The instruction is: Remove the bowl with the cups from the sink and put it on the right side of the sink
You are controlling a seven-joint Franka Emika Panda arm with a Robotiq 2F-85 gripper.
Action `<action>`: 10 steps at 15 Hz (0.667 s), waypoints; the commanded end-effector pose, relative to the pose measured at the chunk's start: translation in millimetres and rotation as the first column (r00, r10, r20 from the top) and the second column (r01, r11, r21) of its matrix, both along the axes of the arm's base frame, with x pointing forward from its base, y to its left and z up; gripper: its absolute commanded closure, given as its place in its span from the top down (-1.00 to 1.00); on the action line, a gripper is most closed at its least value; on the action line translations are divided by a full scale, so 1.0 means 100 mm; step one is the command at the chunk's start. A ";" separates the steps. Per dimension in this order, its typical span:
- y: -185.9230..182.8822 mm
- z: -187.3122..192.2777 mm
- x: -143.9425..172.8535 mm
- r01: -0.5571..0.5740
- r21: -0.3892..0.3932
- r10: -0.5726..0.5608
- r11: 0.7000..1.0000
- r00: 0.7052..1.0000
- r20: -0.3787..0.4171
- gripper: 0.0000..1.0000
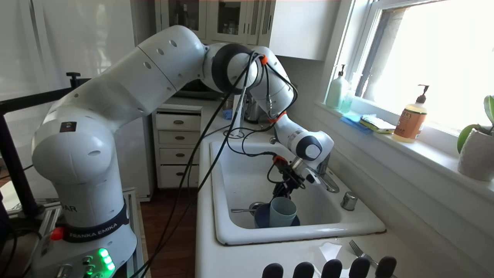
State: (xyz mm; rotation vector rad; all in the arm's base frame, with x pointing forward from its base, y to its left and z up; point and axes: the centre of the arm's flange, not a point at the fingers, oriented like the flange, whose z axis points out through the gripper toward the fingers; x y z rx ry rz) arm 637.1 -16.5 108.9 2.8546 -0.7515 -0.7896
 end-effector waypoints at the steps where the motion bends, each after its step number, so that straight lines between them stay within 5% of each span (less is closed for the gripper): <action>1: 0.17 0.26 -0.04 -0.024 -0.074 0.022 0.997 1.000 -0.020 -0.98; 10: 0.32 0.71 -0.05 -0.085 -0.114 0.080 0.990 0.996 -0.045 -0.98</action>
